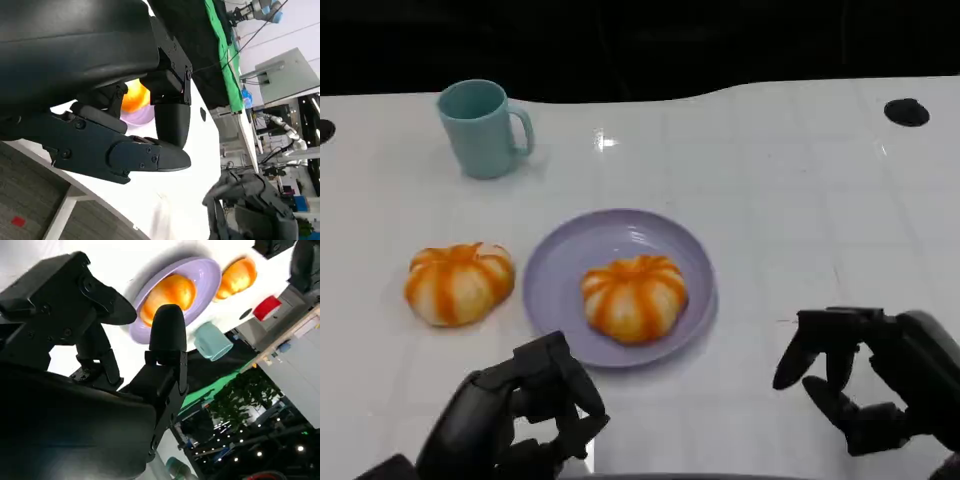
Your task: Grasp the bread from the table and place it into the plate.
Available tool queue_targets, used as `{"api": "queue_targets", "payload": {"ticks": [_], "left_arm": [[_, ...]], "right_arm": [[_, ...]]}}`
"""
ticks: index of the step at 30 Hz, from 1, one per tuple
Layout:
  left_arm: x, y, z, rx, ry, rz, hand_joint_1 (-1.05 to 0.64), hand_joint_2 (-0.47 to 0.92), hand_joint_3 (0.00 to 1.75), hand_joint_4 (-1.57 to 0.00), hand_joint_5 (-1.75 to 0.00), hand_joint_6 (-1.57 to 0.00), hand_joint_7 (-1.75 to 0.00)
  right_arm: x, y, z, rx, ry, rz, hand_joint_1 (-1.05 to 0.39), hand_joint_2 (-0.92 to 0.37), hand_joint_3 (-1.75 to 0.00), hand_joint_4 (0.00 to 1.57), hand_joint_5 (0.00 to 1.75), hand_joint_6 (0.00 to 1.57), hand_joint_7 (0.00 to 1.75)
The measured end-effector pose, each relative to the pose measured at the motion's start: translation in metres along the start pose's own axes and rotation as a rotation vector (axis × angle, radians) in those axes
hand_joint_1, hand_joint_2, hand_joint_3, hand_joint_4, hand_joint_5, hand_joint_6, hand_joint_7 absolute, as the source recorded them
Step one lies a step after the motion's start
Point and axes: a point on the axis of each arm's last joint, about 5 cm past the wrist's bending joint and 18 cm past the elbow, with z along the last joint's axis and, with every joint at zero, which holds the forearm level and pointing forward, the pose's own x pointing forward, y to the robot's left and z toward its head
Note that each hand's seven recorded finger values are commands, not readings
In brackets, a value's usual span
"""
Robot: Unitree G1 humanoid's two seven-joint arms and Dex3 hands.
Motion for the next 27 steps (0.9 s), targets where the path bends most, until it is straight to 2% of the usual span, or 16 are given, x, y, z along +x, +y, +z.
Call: {"api": "queue_targets", "payload": {"ticks": [9, 17, 27], "left_arm": [[-0.001, 0.001, -0.002, -0.001, 0.007, 0.004, -0.54, 0.92, 0.33, -0.68, -1.75, -0.59, -1.56], [-0.002, 0.003, -0.004, 0.01, 0.0, 0.011, -0.53, 0.92, 0.32, -0.67, -1.75, -0.6, -1.55], [-0.003, 0.005, -0.006, 0.004, 0.005, 0.014, -0.51, 0.92, 0.32, -0.69, -1.75, -0.61, -1.57]], "right_arm": [[-0.011, 0.0057, 0.004, -0.049, 0.031, 0.008, 0.01, -0.2, -1.46, 0.85, 1.75, 0.75, 1.41], [-0.016, 0.0138, -0.005, -0.102, 0.043, -0.026, 0.01, -0.18, -1.47, 0.86, 1.74, 0.76, 1.42], [-0.013, 0.0167, -0.01, -0.159, -0.003, -0.045, 0.05, -0.11, -1.45, 0.94, 1.63, 0.86, 1.31]]}}
